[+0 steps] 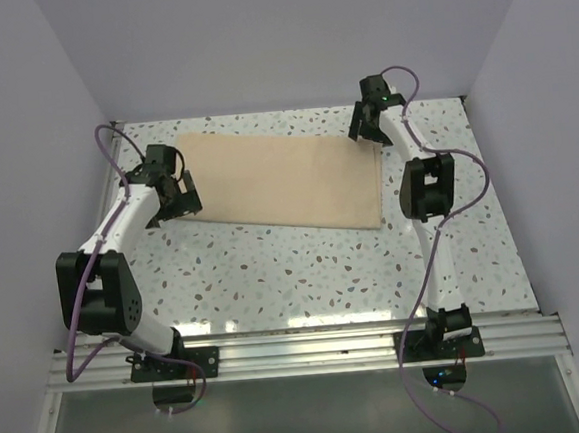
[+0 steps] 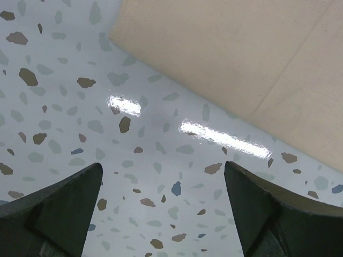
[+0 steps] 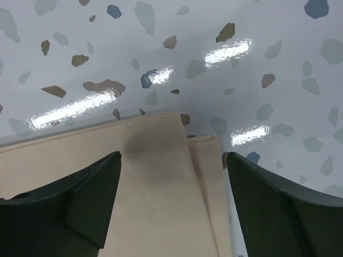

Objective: Open and lay out the surgical kit
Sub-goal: Open the surgical kit at the center of the board.

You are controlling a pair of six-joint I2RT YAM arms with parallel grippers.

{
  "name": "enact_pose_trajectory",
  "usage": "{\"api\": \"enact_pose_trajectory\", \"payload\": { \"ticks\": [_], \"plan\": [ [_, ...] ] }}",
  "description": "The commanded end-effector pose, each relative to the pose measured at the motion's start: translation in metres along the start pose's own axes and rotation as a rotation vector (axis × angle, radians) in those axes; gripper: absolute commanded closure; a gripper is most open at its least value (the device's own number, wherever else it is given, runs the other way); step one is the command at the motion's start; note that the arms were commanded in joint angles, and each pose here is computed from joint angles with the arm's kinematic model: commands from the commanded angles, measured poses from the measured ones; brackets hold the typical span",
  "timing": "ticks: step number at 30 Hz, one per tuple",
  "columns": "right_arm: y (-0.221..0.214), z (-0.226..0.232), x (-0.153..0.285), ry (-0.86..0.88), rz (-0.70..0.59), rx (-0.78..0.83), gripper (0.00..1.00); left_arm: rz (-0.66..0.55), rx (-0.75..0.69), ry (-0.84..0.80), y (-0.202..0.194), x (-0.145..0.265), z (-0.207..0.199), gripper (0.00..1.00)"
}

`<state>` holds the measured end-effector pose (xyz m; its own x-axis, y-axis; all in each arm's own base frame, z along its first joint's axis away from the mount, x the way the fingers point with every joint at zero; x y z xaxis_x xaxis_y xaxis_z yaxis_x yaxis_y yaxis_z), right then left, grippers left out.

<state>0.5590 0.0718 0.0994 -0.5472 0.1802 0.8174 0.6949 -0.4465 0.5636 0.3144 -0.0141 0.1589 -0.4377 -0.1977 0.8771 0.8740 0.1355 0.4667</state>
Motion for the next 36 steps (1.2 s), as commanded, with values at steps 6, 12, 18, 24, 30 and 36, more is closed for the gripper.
{"api": "enact_pose_trajectory", "payload": {
  "ticks": [6,12,18,24,30,36],
  "plan": [
    [0.016,0.036,-0.009,0.154,-0.088,-0.061,0.20,-0.018,-0.004,-0.024,-0.005,0.002,-0.001,0.00],
    [0.028,0.040,-0.017,0.157,-0.151,-0.063,0.24,-0.014,-0.007,-0.015,-0.008,0.000,0.000,0.01],
    [0.020,0.041,-0.029,0.159,-0.137,-0.066,0.37,-0.010,-0.005,-0.004,-0.014,0.000,0.002,0.01],
    [0.009,0.034,-0.036,0.125,-0.100,-0.069,0.60,-0.008,-0.005,0.000,-0.016,0.001,0.003,0.01],
    [0.003,0.023,-0.032,0.073,-0.082,-0.041,0.94,-0.005,-0.002,0.003,-0.018,0.001,0.004,0.01],
    [0.002,0.015,-0.022,0.051,-0.078,-0.006,1.00,-0.023,0.008,0.001,-0.020,0.010,0.007,0.00]
  ]
}}
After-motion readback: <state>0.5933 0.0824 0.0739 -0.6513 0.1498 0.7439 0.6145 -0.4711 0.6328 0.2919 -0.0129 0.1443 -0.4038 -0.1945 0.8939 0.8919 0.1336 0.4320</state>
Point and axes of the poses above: each gripper's point midway between its finger pads, its own x axis back along the fingers, its own z axis along the line the jaws close on, y = z × x, the point moved 6 cm from there along x, back along the fingers, and after that the axes turned 10 degrees about -x, right-handed, at the moved point
